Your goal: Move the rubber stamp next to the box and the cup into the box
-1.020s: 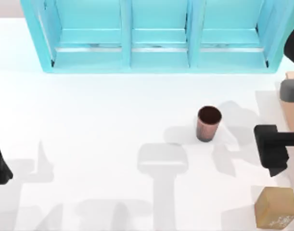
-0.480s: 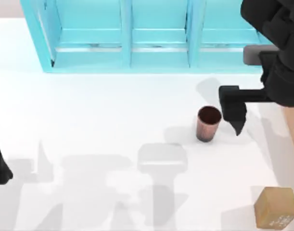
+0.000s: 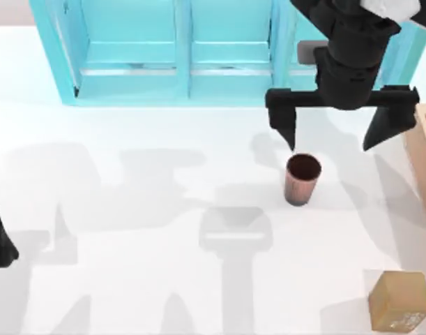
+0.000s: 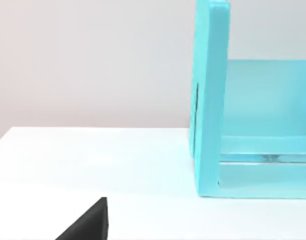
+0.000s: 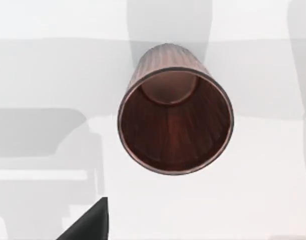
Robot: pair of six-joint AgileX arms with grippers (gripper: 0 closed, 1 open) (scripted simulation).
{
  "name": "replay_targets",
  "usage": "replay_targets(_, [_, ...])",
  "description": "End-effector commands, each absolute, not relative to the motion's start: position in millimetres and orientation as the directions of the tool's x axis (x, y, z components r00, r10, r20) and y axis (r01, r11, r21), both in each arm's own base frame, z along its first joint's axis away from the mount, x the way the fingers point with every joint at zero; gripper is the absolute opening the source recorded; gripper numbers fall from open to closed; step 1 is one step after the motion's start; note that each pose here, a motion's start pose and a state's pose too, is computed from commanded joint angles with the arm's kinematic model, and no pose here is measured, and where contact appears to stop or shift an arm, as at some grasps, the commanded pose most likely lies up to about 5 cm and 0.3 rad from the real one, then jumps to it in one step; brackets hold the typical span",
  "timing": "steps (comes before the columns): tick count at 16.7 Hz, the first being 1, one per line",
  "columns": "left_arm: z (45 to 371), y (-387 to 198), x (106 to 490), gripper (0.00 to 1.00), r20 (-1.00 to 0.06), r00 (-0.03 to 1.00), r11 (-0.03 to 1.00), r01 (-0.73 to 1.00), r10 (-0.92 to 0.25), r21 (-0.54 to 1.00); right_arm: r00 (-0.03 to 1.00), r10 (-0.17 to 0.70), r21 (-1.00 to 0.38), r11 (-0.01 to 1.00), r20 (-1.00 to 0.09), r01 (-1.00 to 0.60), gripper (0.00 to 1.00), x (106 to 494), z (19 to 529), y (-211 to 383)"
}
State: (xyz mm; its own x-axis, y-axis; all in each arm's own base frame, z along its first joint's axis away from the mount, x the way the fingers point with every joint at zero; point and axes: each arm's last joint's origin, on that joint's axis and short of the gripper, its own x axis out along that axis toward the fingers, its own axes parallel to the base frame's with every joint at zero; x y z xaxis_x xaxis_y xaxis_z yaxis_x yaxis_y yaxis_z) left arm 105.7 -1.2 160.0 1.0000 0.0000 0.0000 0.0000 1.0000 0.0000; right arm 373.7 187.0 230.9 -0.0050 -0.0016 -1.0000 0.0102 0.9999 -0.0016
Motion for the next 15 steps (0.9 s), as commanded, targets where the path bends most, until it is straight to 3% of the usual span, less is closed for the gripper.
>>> replay_targets(7, [160, -1, 106, 1.0, 0.0, 1.0, 1.0, 0.0, 0.0, 0.0, -0.004, -0.001, -0.001, 1.0, -1.0, 0.008, 1.0, 376, 225, 189])
replay_targets(15, [160, -1, 106, 1.0, 0.0, 1.0, 1.0, 0.0, 0.0, 0.0, -0.001, 0.0, 0.0, 1.0, -1.0, 0.01, 1.0, 378, 157, 188])
